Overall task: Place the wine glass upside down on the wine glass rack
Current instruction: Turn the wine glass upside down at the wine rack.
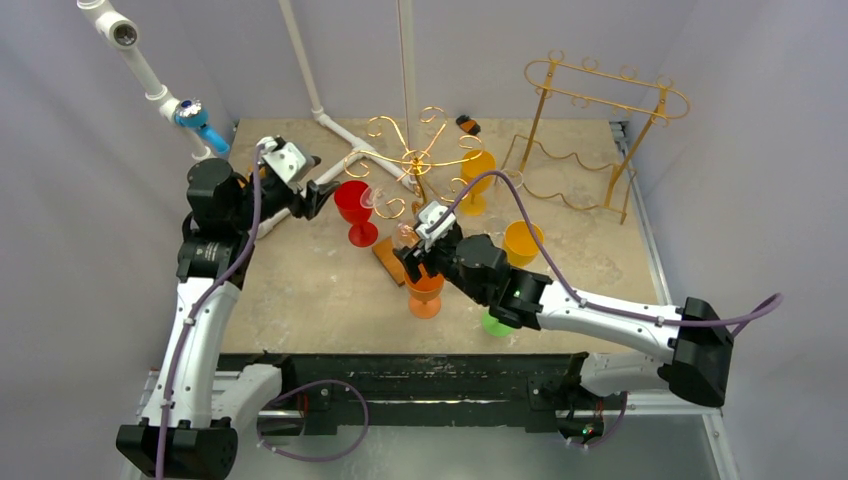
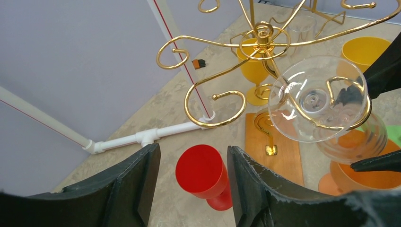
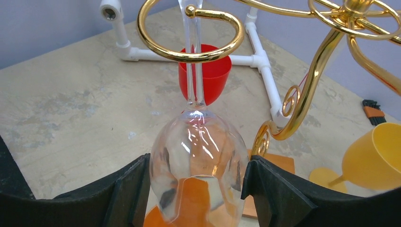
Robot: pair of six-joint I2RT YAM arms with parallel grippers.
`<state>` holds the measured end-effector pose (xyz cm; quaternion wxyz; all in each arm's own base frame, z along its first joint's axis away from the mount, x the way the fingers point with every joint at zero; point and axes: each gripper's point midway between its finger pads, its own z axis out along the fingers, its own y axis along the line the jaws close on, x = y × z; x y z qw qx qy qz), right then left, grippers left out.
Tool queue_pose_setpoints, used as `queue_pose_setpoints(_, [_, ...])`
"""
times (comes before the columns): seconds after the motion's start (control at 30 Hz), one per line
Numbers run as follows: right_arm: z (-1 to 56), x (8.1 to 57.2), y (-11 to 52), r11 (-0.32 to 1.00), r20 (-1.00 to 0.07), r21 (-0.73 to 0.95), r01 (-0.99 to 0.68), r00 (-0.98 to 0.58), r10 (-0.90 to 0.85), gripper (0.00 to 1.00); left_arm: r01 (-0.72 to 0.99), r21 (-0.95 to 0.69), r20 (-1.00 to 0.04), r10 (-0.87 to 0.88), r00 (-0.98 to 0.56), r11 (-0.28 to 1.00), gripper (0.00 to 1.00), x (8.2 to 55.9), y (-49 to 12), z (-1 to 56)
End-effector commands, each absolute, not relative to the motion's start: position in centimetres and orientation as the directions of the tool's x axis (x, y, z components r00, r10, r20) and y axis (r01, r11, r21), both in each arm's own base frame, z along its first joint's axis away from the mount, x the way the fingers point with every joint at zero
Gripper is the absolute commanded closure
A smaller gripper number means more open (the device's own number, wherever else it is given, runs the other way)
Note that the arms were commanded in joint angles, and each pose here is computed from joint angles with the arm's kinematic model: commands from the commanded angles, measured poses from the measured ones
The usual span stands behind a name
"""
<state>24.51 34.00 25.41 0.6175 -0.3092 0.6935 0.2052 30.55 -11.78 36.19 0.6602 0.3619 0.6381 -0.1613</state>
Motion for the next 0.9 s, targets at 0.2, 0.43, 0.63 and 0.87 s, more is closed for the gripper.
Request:
queue_pose_setpoints(0.2, [30.2, 24.2, 34.8, 0.695, -0.989, -0.107, -0.711, 0.146, -0.003, 1.00, 0.650, 0.283, -0.958, 0.236, 0.161, 0.706, 0.43, 31.1, -11.7, 37.5])
queue_pose_setpoints(0.43, [29.5, 24.2, 34.6, 0.698, -0.986, -0.118, -0.706, 0.169, 0.005, 1.00, 0.641, 0.280, -0.959, 0.239, 0.153, 0.714, 0.43, 31.5, -11.6, 37.5])
queue_pose_setpoints(0.63, [29.3, 24.0, 33.9, 0.708, -0.983, -0.096, -0.699, 0.178, 0.042, 1.00, 0.636, 0.259, -0.965, 0.228, 0.132, 0.727, 0.43, 32.1, -11.6, 37.6])
queue_pose_setpoints(0.87, [28.7, 24.2, 33.4, 0.729, -0.982, -0.056, -0.682, 0.168, 0.082, 1.00, 0.631, 0.248, -0.967, 0.221, 0.123, 0.735, 0.44, 32.5, -11.5, 37.8])
